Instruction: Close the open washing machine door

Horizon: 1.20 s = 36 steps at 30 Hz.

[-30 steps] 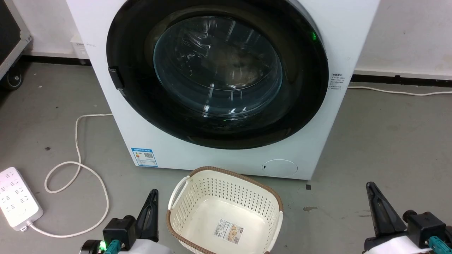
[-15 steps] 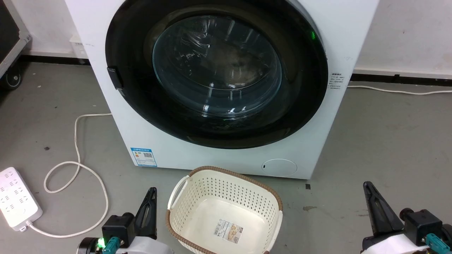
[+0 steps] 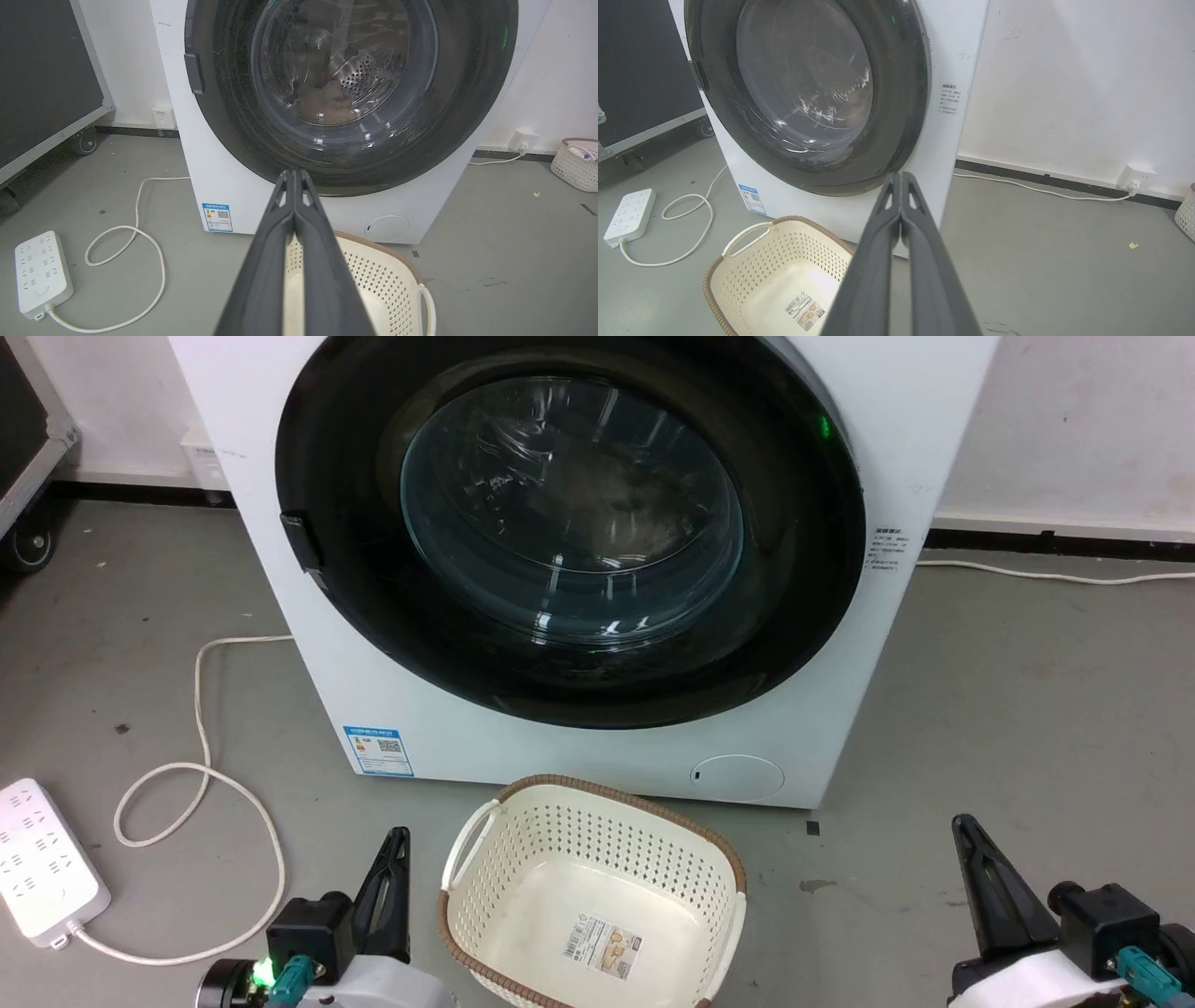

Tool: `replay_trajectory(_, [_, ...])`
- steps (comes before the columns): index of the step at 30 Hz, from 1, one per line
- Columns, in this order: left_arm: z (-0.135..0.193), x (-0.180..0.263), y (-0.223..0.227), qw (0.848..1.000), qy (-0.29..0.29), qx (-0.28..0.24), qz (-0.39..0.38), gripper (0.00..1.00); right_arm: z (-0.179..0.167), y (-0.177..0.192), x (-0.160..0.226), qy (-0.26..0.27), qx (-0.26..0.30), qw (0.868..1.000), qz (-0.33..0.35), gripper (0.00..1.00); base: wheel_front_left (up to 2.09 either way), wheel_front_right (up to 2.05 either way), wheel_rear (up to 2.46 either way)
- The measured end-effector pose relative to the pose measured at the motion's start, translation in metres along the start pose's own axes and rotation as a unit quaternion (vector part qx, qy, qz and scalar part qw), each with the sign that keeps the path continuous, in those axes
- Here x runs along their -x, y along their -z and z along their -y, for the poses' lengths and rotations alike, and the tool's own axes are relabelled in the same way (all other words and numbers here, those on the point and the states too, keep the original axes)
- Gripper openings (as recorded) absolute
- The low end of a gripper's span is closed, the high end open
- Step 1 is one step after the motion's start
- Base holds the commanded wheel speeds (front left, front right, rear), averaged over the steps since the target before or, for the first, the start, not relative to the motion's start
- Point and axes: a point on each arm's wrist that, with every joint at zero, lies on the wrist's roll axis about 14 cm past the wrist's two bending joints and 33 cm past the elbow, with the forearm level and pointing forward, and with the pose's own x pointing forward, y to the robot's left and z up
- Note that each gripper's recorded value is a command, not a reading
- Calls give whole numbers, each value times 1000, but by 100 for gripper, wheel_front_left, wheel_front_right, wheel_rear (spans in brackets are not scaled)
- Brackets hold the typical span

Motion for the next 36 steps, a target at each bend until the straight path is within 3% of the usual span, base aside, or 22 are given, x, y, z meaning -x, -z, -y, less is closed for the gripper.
replay_trajectory(36, [-6, -5, -8, 1000, -10, -26, -10, 0, -8, 1, -2, -11, -1, 1000, -23, 0, 0, 0, 0])
